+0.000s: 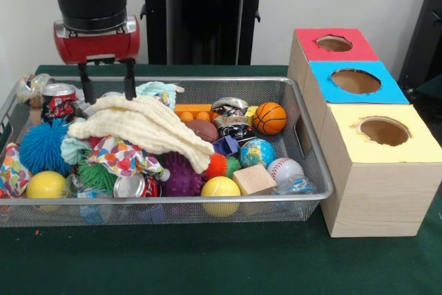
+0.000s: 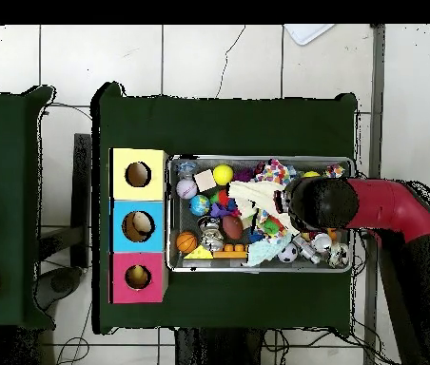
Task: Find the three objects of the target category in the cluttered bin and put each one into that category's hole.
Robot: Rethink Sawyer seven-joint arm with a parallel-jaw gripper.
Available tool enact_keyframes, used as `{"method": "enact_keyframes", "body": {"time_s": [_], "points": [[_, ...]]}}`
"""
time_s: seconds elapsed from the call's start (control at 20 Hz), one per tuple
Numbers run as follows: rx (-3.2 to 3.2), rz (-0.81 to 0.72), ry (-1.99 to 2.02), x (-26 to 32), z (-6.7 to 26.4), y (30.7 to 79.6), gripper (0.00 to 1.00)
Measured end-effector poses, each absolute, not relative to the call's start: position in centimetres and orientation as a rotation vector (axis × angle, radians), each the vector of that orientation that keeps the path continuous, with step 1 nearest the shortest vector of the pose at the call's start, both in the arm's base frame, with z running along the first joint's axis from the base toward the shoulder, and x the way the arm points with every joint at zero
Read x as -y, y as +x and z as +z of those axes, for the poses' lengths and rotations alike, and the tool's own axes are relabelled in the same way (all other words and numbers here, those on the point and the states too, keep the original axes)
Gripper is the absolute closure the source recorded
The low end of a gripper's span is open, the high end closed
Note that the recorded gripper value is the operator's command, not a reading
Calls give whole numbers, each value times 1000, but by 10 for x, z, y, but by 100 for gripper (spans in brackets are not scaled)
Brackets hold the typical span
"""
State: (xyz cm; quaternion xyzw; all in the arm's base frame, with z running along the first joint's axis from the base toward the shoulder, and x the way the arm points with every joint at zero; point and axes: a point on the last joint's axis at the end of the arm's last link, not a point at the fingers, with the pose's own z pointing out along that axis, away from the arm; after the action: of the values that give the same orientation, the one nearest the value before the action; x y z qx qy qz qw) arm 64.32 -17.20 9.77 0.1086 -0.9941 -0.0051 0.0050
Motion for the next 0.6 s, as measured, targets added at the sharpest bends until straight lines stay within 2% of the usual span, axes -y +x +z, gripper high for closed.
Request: {"method": "enact_keyframes", "body": {"time_s": [0.05, 0.1, 0.6], "points": [[3108, -7, 340, 172, 97, 642, 0], [3102, 3, 340, 171, 96, 641, 100], [3112, 6, 359, 157, 95, 646, 100]]}}
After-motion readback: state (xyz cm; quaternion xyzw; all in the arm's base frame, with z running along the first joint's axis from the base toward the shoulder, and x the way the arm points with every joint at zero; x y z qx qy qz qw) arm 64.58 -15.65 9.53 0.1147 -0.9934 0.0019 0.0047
